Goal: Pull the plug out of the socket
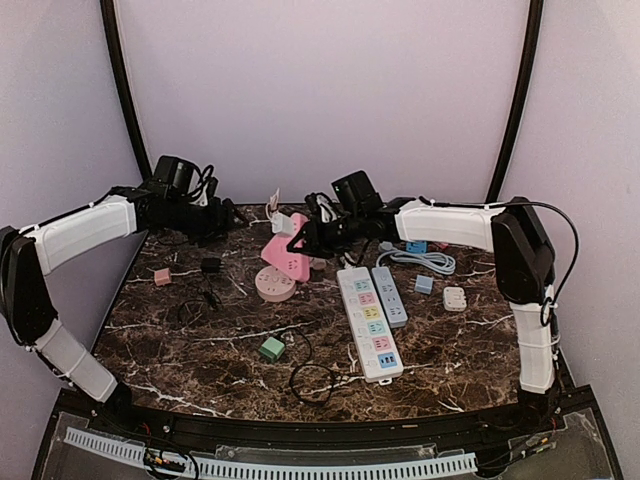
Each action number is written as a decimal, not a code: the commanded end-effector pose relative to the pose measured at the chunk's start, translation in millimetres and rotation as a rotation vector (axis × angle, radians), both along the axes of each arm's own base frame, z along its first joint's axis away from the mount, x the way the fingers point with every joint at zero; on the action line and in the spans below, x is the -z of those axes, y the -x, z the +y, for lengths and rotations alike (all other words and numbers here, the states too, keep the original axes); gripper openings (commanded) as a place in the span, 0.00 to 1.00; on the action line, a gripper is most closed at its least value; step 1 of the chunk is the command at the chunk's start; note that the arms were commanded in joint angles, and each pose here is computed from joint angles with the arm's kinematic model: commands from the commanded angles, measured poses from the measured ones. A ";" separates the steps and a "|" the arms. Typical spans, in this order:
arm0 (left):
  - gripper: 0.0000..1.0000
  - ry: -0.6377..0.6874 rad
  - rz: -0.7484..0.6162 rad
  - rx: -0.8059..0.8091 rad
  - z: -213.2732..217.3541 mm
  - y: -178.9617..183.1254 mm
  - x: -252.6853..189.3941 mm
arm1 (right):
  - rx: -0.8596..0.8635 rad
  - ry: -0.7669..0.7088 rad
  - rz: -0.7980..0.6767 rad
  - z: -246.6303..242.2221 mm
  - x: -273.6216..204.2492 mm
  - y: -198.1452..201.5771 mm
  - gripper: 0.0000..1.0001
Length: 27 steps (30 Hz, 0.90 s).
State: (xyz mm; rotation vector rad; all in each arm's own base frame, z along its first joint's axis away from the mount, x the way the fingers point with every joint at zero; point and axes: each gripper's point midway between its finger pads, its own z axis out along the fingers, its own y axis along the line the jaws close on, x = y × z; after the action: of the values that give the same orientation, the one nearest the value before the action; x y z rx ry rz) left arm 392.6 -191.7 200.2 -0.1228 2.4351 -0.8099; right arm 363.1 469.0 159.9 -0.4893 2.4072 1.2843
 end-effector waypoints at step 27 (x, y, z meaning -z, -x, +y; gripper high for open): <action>0.51 -0.207 0.083 -0.017 -43.0 56.2 16.5 | -0.218 -0.157 0.113 86.5 0.9 58.1 0.00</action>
State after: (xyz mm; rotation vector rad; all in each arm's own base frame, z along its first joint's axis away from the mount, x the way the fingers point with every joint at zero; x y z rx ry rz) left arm 352.9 -245.9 206.3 -0.0978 2.4782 -0.6737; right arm 327.0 526.9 137.5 -0.5686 2.4644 1.4744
